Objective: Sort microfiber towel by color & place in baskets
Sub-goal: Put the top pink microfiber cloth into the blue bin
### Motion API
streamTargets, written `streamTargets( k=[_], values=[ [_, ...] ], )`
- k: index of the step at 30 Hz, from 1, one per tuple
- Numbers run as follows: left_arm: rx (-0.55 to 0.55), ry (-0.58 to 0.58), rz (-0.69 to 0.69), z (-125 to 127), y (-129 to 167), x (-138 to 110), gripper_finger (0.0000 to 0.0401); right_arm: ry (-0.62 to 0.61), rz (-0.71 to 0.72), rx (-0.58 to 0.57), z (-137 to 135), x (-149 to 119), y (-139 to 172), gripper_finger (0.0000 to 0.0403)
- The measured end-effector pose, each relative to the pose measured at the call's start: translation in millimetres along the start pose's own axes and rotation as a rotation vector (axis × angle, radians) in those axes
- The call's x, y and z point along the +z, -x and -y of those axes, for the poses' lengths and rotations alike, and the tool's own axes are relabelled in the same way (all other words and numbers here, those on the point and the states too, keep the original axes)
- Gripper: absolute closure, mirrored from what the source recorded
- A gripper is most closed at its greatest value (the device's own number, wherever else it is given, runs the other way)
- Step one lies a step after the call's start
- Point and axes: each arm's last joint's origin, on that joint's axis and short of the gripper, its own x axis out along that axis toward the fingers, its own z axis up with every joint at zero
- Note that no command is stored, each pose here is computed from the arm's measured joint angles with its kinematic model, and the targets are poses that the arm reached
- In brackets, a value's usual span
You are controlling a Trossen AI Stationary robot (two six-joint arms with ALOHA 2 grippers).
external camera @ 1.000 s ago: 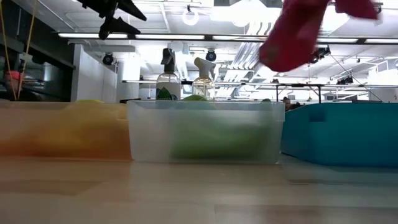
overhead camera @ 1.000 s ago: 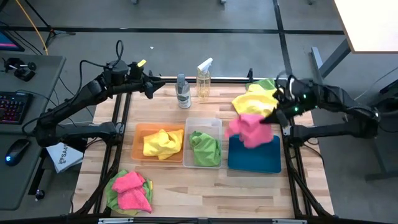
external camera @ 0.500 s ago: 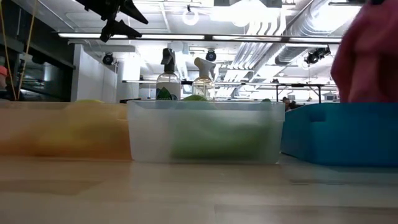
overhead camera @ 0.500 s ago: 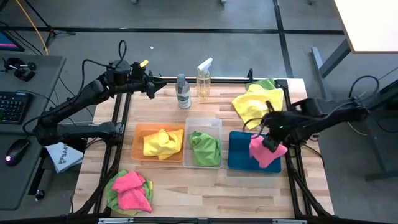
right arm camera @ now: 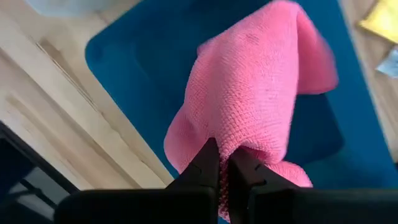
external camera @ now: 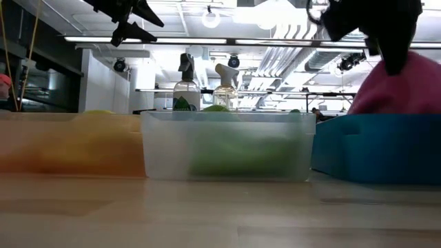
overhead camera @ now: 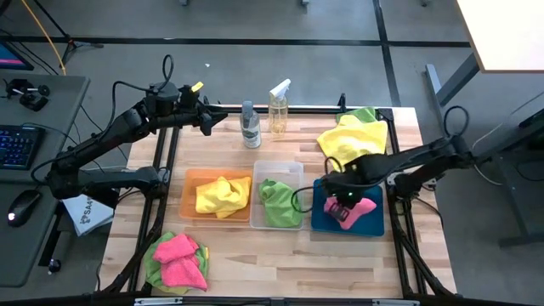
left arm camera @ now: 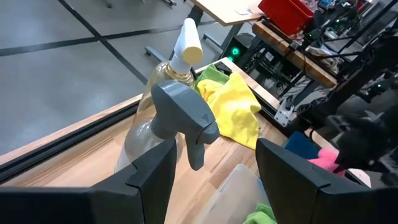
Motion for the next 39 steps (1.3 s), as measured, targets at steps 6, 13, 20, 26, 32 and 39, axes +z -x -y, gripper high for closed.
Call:
streamTargets(
  k=[6, 13, 20, 26, 32, 39],
  values=[
    [0.0, -0.007, -0.002, 0.0, 0.0, -0.1, 0.0192, 0.023, -0.08, 0.01, -17.0, 18.3, -31.6, 0.0403],
    [-0.002, -0.027, -0.003, 0.0, 0.0, -0.2, 0.0192, -0.019, -0.137, -0.075, -16.5, 26.5, -50.2, 0.0402],
    [-0.002, -0.028, -0.003, 0.0, 0.0, -0.2, 0.0192, 0.038, -0.161, -0.084, -10.8, 30.2, -50.3, 0.0402],
    [-0.001, -0.027, -0.004, -0.1, 0.0, -0.4, 0.0192, 0.153, -0.148, -0.1, -10.1, 30.5, -50.3, 0.0401],
    [-0.001, -0.027, -0.005, -0.1, 0.0, -0.4, 0.0192, 0.149, -0.178, -0.143, -4.7, 24.8, -45.1, 0.0344],
    [0.0, -0.025, -0.005, -0.1, 0.0, -0.5, 0.0192, 0.169, -0.089, -0.065, 6.4, 7.2, -9.2, 0.0212]
  ],
)
